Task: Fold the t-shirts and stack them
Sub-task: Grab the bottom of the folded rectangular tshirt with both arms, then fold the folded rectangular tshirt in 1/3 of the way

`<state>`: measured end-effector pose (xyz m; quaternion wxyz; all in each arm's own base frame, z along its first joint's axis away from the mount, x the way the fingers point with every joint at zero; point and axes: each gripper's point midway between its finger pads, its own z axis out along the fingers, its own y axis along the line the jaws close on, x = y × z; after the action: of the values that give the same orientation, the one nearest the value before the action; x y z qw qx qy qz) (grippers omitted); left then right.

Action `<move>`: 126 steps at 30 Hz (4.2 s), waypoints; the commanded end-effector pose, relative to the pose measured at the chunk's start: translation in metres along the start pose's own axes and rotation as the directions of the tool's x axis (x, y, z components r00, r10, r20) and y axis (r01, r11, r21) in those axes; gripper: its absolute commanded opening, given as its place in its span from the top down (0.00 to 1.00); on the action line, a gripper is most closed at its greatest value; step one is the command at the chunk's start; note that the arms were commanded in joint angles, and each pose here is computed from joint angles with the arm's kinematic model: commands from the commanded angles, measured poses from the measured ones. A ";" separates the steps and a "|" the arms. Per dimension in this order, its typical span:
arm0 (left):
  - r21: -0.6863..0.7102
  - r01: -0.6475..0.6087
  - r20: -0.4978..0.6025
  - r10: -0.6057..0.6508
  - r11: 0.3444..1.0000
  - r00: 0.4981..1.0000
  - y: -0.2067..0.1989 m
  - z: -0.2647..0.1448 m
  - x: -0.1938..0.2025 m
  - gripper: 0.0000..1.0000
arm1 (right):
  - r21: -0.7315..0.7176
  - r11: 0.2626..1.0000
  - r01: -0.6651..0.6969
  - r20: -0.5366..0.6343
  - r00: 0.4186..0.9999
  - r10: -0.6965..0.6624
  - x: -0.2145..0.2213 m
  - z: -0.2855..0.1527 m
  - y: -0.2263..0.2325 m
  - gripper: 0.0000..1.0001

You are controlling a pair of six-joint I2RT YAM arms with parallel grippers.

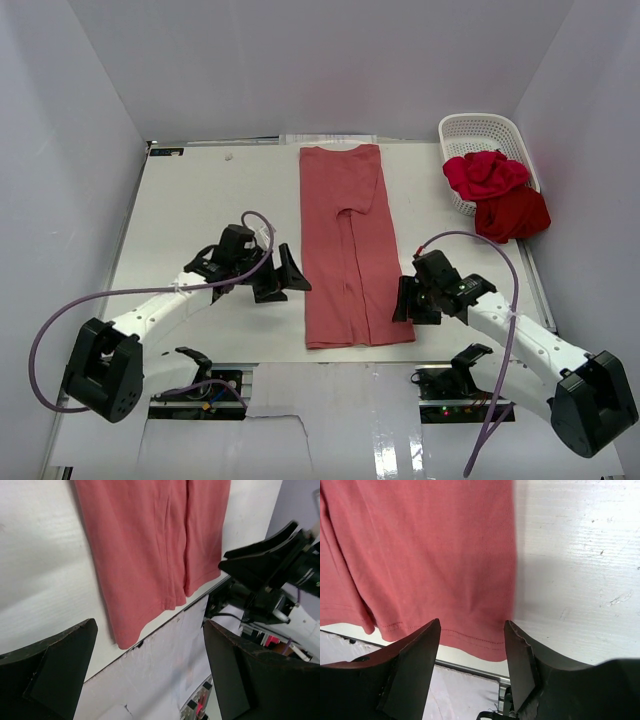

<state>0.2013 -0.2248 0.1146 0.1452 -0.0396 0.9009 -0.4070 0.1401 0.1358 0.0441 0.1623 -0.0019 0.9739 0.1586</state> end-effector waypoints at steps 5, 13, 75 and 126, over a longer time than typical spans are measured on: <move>-0.057 0.032 -0.097 -0.038 0.998 0.995 0.015 0.034 0.054 0.02 | 0.047 0.999 -0.002 -0.084 0.996 0.006 0.017 0.004 -0.011 0.42; -0.098 0.025 -0.111 -0.036 0.995 0.993 0.026 0.043 0.076 0.02 | 0.065 0.997 -0.051 -0.070 0.996 0.056 0.023 -0.001 -0.017 0.50; -0.260 0.024 -0.162 -0.068 0.965 0.984 0.076 0.054 0.131 0.95 | 0.026 0.998 -0.052 -0.110 0.992 0.054 0.031 0.016 -0.013 0.92; -0.002 0.016 -0.038 -0.016 1.000 0.999 -0.031 0.029 0.002 1.00 | -0.065 0.988 0.142 0.066 0.988 -0.138 -0.082 -0.030 0.068 0.92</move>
<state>0.1868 -0.2657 0.1095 0.1017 -0.0519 0.9060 -0.4077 0.1855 0.1902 0.1054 0.1772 -0.0646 0.9636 0.1893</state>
